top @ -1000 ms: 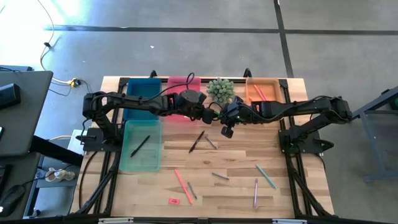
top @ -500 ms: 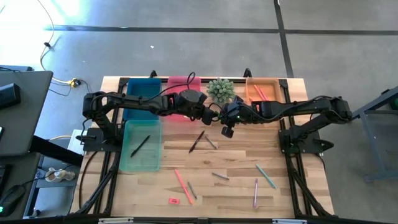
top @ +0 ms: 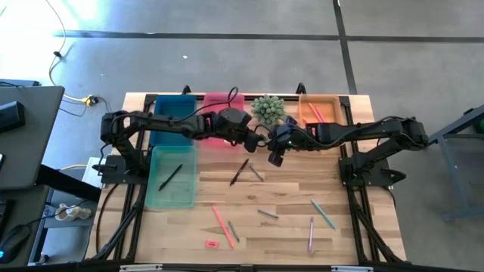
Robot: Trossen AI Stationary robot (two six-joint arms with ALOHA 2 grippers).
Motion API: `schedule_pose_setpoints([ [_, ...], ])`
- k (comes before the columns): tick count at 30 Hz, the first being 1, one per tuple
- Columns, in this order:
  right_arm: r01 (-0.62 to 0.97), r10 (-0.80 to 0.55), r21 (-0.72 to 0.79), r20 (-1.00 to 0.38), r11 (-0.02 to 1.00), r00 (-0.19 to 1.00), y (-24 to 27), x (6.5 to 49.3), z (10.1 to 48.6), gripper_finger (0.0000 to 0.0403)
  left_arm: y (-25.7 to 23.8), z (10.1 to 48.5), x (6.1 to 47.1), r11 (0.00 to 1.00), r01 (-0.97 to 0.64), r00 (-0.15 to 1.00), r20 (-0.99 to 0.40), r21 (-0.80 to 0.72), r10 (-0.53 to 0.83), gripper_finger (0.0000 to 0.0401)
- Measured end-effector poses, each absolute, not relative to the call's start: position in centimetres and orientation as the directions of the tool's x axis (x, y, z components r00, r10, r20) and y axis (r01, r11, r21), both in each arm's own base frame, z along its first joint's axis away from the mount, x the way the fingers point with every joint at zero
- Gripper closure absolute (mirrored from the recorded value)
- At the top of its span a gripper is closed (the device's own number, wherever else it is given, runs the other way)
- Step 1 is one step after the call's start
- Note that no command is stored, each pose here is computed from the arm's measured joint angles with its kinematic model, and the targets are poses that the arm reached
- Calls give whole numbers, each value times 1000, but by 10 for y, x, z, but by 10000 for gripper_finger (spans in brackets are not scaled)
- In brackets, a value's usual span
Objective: Sort crayons/erasers/pens/pencils in bins
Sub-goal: Put the green eraser into the pink bin
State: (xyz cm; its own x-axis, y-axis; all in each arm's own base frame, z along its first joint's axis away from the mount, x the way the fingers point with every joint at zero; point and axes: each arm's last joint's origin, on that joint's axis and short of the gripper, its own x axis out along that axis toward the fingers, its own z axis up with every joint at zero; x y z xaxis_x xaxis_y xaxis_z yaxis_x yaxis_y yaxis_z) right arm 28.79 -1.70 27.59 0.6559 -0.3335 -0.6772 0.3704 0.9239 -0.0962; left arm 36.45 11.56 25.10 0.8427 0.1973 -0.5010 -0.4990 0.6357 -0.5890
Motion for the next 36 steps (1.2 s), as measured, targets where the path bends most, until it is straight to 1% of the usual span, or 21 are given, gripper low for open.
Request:
schedule_pose_setpoints([
  [5, 386, -349, -101, -674, 917, 651, -18, 288, 276, 239, 131, 244, 354, 635, -566, 787, -574, -527, 225, 394],
  [9, 413, -350, -72, -673, 908, 652, -17, 288, 276, 228, 144, 238, 344, 632, -619, 730, -638, -466, 245, 393],
  [14, 424, -350, -59, -673, 904, 652, -17, 288, 276, 226, 161, 233, 328, 614, -698, 640, -706, -370, 302, 393],
  [24, 435, -351, -48, -673, 899, 651, -18, 288, 276, 226, 180, 252, 291, 599, -785, 490, -750, -159, 444, 393],
  [30, 444, -359, -38, -653, 895, 667, -23, 289, 278, 226, 185, 251, 273, 597, -798, 400, -809, -77, 431, 393],
  [34, 467, -374, 0, -600, 884, 707, -32, 294, 284, 226, 188, 248, 264, 601, -797, 362, -849, -67, 384, 391],
  [36, 480, -386, 21, -565, 877, 729, -37, 296, 287, 226, 189, 247, 261, 601, -795, 354, -864, -77, 358, 381],
])
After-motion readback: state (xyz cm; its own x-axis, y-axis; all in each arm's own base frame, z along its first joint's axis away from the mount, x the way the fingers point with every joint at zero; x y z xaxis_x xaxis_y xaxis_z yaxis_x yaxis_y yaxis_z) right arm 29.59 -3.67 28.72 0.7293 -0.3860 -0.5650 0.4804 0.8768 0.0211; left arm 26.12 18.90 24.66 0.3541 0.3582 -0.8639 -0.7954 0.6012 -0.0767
